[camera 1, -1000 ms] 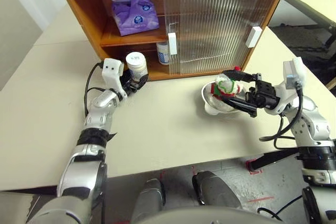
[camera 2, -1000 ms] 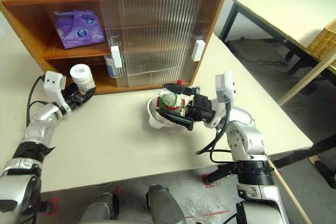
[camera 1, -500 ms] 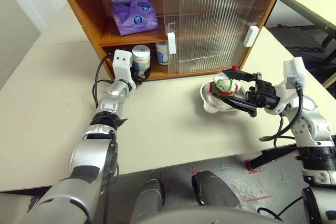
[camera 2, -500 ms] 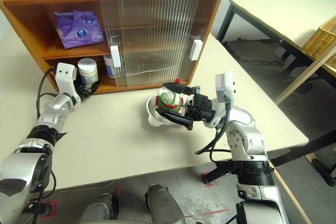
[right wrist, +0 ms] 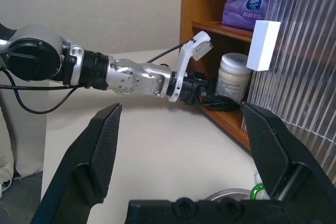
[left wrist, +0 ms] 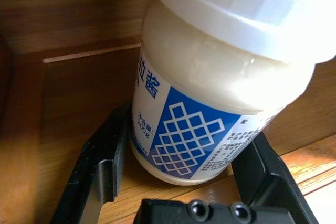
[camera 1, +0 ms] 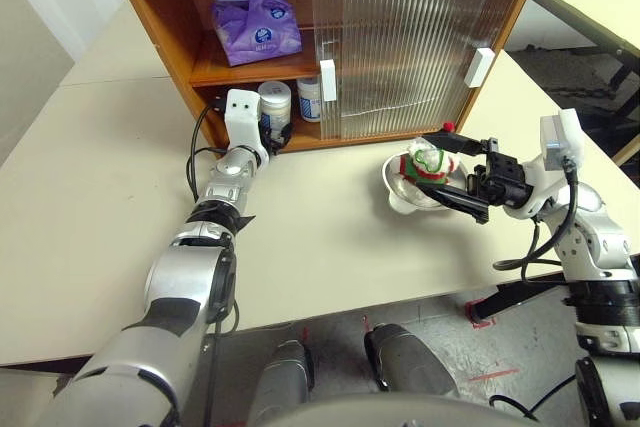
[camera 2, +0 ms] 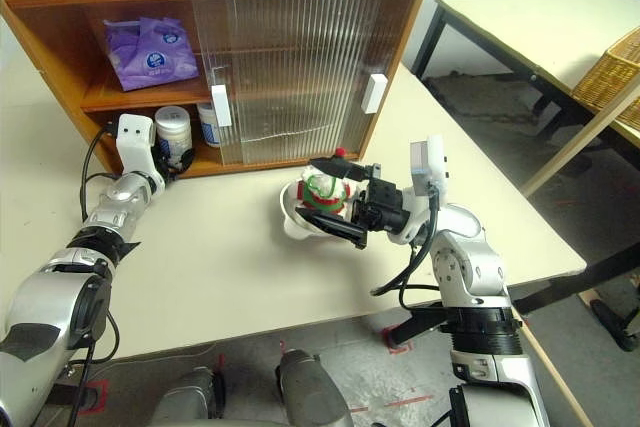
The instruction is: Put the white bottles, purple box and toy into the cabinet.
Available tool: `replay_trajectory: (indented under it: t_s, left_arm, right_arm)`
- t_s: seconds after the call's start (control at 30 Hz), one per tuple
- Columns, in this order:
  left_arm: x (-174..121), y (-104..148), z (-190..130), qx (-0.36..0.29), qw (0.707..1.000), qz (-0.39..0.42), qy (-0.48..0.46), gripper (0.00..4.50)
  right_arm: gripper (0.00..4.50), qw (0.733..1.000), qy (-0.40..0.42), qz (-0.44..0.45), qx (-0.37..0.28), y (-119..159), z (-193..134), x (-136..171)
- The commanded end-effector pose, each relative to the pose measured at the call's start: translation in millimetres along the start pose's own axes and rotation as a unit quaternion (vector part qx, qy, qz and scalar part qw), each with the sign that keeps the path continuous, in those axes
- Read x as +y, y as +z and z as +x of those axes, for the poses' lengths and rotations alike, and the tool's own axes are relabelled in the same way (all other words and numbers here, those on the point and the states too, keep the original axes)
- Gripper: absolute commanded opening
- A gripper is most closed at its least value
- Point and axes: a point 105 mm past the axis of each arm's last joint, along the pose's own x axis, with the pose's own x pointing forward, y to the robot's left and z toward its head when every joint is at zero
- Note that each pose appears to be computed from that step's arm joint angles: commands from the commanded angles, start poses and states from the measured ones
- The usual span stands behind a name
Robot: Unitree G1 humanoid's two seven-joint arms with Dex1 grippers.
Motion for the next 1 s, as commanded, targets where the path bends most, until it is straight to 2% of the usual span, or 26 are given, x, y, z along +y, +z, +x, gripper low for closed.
replay_trajectory:
  t_s: [0.03, 0.27, 0.4, 0.87, 1.0]
  left_arm:
    - [-1, 9, 3, -0.017, 1.000, -0.023, 0.010, 3.16]
    - [1, 10, 4, -0.018, 0.999, -0.043, 0.021, 3.16]
    - [1, 7, 4, -0.013, 0.999, -0.047, 0.021, 4.45]
    - [8, 1, -2, -0.018, 0.998, -0.047, 0.025, 4.45]
    - [10, -2, -14, -0.037, 0.999, -0.011, 0.012, 4.45]
  right_arm:
    - [4.50, 1.000, 0.000, 0.001, 0.003, -1, -1, 1]
    - [4.50, 1.000, 0.000, 0.000, 0.004, 1, -3, 1]
    - [4.50, 1.000, -0.001, -0.001, 0.005, 2, -4, 1]
    - [4.50, 1.000, 0.002, 0.001, 0.007, 2, -3, 1]
    - [4.50, 1.000, -0.001, 0.001, 0.005, 2, -3, 1]
